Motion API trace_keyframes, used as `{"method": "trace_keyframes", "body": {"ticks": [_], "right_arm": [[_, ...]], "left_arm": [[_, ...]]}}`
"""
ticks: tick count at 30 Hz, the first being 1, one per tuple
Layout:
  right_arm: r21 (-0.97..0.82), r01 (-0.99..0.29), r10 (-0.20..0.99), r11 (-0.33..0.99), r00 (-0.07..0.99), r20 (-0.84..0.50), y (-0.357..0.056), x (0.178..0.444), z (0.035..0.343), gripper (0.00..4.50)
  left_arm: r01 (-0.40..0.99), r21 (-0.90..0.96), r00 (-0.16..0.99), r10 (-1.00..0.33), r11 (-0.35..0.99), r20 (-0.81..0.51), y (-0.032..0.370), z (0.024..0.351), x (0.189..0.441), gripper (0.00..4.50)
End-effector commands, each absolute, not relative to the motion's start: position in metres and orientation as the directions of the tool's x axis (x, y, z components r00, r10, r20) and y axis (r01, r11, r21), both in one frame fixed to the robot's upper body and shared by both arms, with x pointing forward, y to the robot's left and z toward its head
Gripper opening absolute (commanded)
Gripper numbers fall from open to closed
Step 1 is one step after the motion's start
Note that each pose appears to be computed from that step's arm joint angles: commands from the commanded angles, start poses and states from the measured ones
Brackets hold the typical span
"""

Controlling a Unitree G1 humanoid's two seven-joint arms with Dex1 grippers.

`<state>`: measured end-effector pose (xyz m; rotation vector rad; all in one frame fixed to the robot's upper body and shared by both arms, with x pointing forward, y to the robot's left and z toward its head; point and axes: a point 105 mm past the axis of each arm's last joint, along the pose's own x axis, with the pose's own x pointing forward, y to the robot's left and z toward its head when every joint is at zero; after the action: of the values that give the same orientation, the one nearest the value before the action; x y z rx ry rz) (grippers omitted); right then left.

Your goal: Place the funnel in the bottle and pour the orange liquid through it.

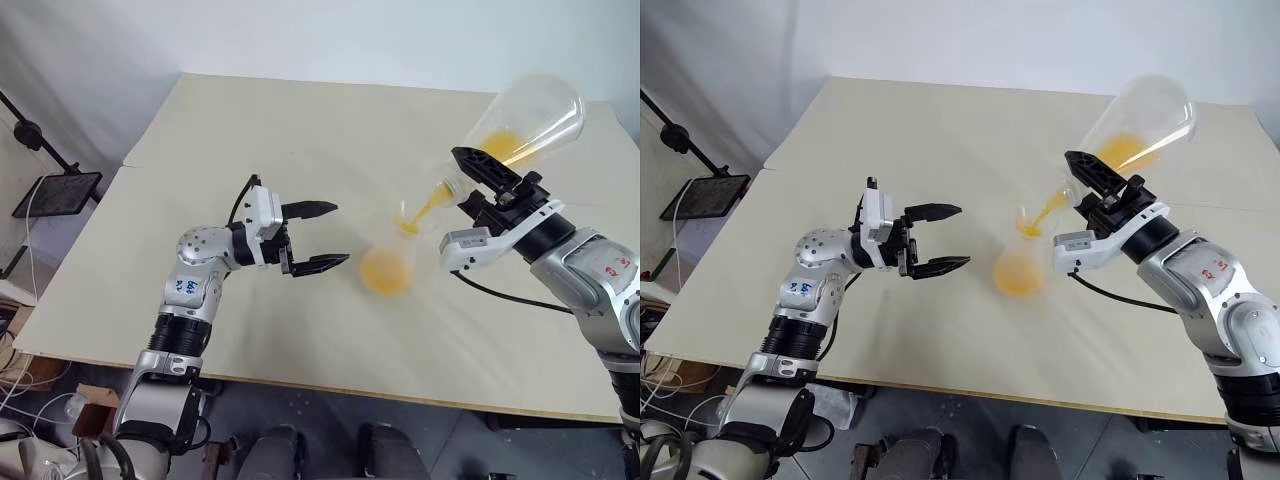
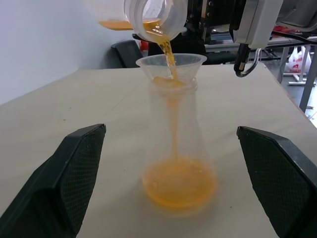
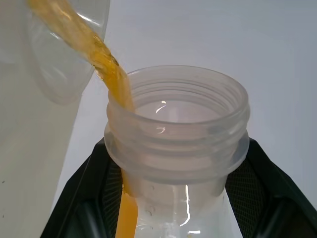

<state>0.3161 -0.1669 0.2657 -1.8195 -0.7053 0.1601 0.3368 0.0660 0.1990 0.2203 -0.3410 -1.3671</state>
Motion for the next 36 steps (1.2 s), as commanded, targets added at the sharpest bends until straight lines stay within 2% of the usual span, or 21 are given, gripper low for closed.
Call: {"method": "trace_keyframes", "body": {"ticks": [1,36], "right_arm": [[-0.866,0.458,0.528,-0.201,0.795,0.298,-0.1728,0.3098,0.2855,2.42],[-0.836,0.492,0.537,-0.245,0.787,0.306,-0.1775,0.3103,0.284,2.42]], "left_arm": [[0.899,0.398,0.144,-0.981,0.185,0.13,0.0622,0.2118,0.3348,4.5],[0.899,0.4,0.139,-0.982,0.18,0.129,0.0617,0.2131,0.3345,4.5]]}}
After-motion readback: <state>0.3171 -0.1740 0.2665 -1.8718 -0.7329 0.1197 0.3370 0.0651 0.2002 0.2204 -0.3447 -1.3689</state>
